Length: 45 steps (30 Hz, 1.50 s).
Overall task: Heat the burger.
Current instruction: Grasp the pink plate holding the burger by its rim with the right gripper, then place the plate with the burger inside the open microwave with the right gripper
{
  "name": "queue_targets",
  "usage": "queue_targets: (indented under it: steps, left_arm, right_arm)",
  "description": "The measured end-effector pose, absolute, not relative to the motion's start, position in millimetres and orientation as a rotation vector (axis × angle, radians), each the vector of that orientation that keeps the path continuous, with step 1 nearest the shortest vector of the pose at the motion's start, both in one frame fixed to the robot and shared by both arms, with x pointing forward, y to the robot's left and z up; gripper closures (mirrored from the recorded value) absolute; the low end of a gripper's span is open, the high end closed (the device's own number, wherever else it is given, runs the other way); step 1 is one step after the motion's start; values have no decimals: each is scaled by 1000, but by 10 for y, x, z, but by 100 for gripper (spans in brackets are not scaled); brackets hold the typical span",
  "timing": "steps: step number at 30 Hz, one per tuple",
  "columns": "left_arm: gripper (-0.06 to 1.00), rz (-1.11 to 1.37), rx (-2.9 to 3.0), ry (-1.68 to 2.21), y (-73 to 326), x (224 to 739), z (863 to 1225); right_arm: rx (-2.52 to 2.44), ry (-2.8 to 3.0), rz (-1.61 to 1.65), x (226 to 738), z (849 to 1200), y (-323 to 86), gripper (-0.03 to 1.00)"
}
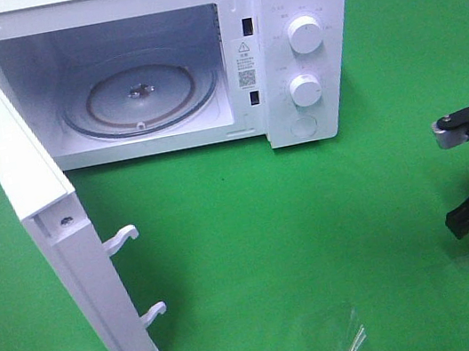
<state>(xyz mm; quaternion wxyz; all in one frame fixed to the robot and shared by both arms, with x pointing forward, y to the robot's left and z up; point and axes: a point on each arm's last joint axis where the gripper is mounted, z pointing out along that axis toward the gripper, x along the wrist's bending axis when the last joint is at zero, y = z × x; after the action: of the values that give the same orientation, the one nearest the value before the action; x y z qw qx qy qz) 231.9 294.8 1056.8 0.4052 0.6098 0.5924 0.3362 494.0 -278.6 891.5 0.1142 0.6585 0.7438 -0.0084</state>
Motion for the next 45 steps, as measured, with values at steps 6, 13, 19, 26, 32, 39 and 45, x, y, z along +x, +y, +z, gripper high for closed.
queue_targets:
  steps: [6, 13, 19, 26, 32, 39, 45]
  left_arm:
    - [9, 849, 1539, 1495, 2948, 2319, 10568]
    - [9, 849, 1539, 1495, 2948, 2319, 10568]
    - [9, 849, 1539, 1495, 2948, 2319, 10568]
    - [9, 849, 1539, 1495, 2948, 2319, 10568]
    - [9, 849, 1539, 1495, 2948, 2319, 10568]
    - [9, 849, 1539, 1495, 2948, 2319, 10568]
    - [9, 849, 1539, 1495, 2948, 2319, 10568]
  right_arm:
    - [1892, 2170, -80, 4908, 8948, -2754, 94]
    - [1845, 2155, -132, 4877, 8957, -2661, 94]
    - [1798, 2149, -140, 4842, 9033, -2575, 94]
    - [1740, 2167, -140, 4780, 9139, -2464, 94]
    - [1692, 2172, -144, 4719, 9252, -2403, 94]
    - [1642, 2184, -141, 4643, 9359, -2320, 93]
    - [1583, 2205, -126, 4570, 9445, -2224, 93]
